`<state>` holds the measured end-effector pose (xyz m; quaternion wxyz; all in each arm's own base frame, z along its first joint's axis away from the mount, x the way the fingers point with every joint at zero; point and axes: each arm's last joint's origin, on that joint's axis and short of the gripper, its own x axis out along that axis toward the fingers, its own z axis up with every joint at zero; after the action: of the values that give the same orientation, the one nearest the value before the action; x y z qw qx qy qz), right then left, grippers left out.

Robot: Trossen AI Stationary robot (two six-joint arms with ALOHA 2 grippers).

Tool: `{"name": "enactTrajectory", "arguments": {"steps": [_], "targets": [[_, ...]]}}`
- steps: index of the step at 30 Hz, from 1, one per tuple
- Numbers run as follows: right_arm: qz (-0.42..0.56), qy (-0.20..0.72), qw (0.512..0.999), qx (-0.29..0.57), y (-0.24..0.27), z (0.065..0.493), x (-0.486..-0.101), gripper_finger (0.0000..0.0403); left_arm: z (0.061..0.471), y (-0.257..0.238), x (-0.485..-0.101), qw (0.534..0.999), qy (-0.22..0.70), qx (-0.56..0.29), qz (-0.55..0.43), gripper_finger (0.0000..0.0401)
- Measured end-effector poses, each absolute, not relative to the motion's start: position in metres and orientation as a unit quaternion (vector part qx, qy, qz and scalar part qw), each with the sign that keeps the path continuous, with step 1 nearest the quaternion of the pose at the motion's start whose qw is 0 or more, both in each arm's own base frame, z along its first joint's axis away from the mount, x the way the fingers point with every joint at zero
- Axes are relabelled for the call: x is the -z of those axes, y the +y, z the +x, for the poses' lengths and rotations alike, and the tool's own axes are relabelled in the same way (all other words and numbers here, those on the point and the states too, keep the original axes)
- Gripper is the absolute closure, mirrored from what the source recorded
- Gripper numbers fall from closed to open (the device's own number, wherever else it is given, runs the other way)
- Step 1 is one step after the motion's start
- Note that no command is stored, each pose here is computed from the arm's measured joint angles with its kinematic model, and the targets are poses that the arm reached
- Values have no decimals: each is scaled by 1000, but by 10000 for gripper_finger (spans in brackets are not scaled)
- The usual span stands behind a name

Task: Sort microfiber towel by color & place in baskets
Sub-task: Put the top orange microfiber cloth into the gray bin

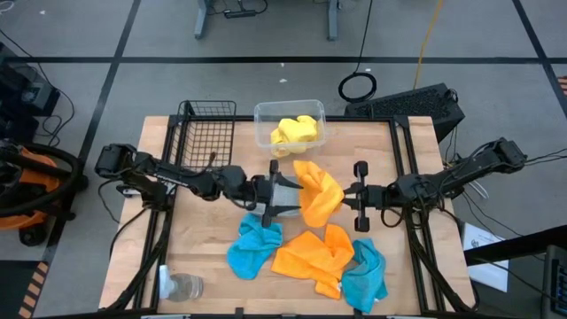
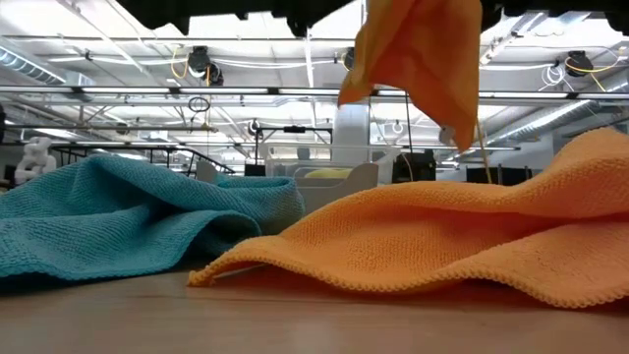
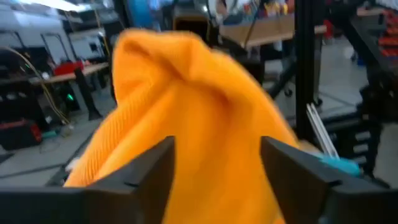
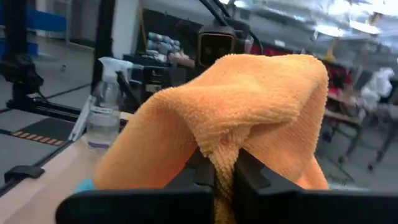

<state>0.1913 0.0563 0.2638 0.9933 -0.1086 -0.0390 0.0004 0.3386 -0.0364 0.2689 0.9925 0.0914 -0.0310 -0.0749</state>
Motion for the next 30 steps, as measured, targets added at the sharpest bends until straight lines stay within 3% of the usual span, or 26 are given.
{"name": "enactTrajectory", "arguments": {"steps": [6, 11, 24, 27, 30], "targets": [[-136, -88, 987, -12, 62, 204, -264, 397, 336, -49, -275, 994, -61, 29, 88, 44], [-161, -117, 980, -20, 66, 215, -260, 397, 336, -51, -275, 993, -54, -7, 100, 4], [-189, -172, 966, -21, 74, 236, -260, 397, 362, -47, -260, 992, -39, 58, 109, 9], [-196, -167, 966, -19, 77, 246, -262, 397, 372, -48, -260, 989, -41, 69, 125, 38], [-204, -156, 966, -17, 79, 253, -261, 393, 376, -53, -258, 983, -6, 82, 164, 104]]}}
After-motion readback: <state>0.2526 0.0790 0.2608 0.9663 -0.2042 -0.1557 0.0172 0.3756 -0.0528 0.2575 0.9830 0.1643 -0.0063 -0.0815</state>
